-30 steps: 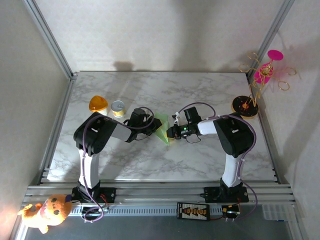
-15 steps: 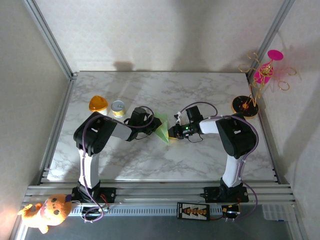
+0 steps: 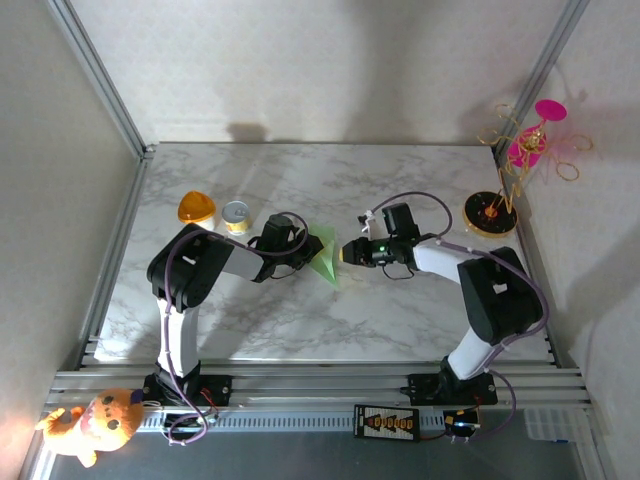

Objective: Fold a paper plane with a square sheet of paper (pick it up from the middle)
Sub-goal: Fourth fold the wing at the center of the table.

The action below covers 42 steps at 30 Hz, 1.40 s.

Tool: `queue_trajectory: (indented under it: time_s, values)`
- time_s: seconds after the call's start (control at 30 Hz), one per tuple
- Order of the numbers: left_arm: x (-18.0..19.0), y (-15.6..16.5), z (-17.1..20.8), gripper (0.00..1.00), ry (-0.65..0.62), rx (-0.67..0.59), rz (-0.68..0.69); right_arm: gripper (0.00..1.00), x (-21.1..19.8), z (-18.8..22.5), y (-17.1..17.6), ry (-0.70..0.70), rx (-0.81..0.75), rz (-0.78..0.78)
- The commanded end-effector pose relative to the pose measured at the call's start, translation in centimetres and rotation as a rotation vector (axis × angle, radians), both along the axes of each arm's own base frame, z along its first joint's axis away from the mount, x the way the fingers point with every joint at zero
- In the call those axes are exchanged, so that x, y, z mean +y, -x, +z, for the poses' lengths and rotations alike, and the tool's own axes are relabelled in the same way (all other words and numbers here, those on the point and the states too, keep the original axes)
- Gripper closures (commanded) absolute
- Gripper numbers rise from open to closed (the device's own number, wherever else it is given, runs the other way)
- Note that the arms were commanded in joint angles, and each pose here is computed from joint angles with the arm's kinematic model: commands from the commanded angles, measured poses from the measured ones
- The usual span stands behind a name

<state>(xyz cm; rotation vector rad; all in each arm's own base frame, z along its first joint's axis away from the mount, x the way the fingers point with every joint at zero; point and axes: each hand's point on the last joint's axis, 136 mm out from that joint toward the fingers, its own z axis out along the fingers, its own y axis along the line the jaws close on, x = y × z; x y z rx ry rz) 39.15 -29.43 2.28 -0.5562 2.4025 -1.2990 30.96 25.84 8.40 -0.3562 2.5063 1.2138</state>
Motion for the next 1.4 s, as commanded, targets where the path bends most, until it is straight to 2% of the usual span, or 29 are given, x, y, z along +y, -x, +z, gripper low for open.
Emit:
queue_trajectory:
  time_s: [0.0, 0.17, 0.37, 0.77, 1.37]
  values:
    - [1.9, 0.9, -3.5, 0.92, -0.104, 0.094, 0.045, 0.8, 0.7, 0.6, -0.1, -0.019, -0.014, 0.015]
    - [2.0, 0.9, -3.6, 0.92, -0.103, 0.102, 0.056, 0.88, 3.4, -0.1, 0.5, -0.021, 0.013, 0.091]
    - [2.2, 1.0, -3.9, 0.92, -0.106, 0.114, 0.063, 0.9, 4.7, -1.5, 0.7, -0.015, 0.049, 0.118]
    - [2.5, 1.2, -4.3, 0.93, -0.106, 0.134, 0.088, 0.9, 3.7, -5.0, 1.5, 0.065, 0.128, 0.09]
    - [3.0, 1.5, -4.8, 0.94, -0.111, 0.152, 0.108, 0.9, 2.8, -6.1, 1.3, 0.118, 0.142, 0.054]
